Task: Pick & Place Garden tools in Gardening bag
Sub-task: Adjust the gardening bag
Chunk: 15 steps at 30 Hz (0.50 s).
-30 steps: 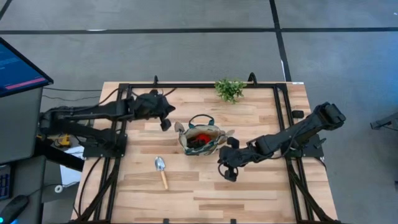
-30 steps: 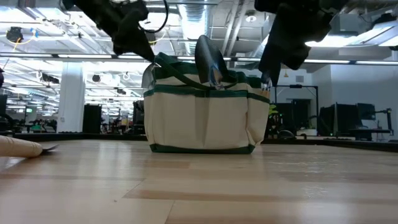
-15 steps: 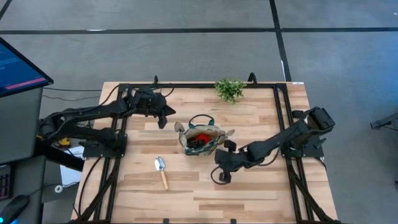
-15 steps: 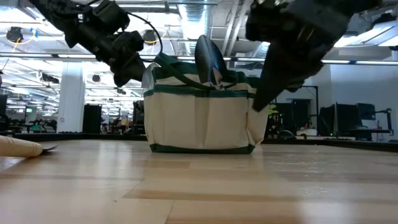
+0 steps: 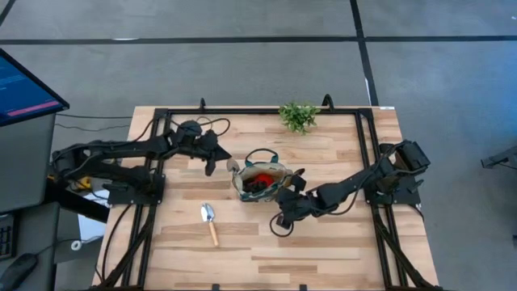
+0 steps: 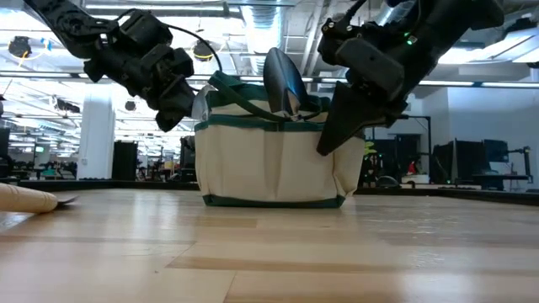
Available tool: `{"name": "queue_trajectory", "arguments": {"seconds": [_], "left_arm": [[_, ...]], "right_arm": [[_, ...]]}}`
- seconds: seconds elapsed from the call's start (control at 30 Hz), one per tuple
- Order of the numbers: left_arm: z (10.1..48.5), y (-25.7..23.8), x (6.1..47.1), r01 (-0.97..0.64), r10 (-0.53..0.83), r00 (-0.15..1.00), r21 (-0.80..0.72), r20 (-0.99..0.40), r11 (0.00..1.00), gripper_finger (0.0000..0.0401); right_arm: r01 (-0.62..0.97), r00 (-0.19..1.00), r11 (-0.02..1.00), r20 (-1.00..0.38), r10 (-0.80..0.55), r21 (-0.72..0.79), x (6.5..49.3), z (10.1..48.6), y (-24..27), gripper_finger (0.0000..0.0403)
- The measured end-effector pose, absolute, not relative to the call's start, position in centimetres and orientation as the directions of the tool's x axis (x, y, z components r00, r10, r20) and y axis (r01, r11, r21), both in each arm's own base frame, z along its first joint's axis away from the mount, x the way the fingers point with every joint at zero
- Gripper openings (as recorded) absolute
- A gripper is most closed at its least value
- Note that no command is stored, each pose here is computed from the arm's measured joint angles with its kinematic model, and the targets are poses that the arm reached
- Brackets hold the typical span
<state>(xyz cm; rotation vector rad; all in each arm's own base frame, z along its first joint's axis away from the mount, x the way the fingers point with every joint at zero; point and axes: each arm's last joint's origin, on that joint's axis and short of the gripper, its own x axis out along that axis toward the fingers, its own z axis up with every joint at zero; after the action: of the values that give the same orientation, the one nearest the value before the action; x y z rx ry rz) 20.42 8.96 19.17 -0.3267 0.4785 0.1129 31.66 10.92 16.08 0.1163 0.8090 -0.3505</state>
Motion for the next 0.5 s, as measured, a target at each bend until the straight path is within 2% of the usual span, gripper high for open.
{"name": "queue_trajectory", "arguments": {"seconds": [0.33,0.5], "left_arm": [[16.3,7.9,22.4,-0.159,-0.058,0.836,-0.342,-0.546,0.926,0.0001],[15.7,7.0,24.2,-0.058,-0.127,0.871,-0.356,-0.475,0.933,0.0001]], "right_arm": [[0.439,0.560,0.898,-0.774,-0.296,-0.027,30.9,15.6,10.5,0.0000],[0.471,0.541,0.882,-0.781,-0.311,-0.025,30.6,15.5,10.5,0.0000]]}}
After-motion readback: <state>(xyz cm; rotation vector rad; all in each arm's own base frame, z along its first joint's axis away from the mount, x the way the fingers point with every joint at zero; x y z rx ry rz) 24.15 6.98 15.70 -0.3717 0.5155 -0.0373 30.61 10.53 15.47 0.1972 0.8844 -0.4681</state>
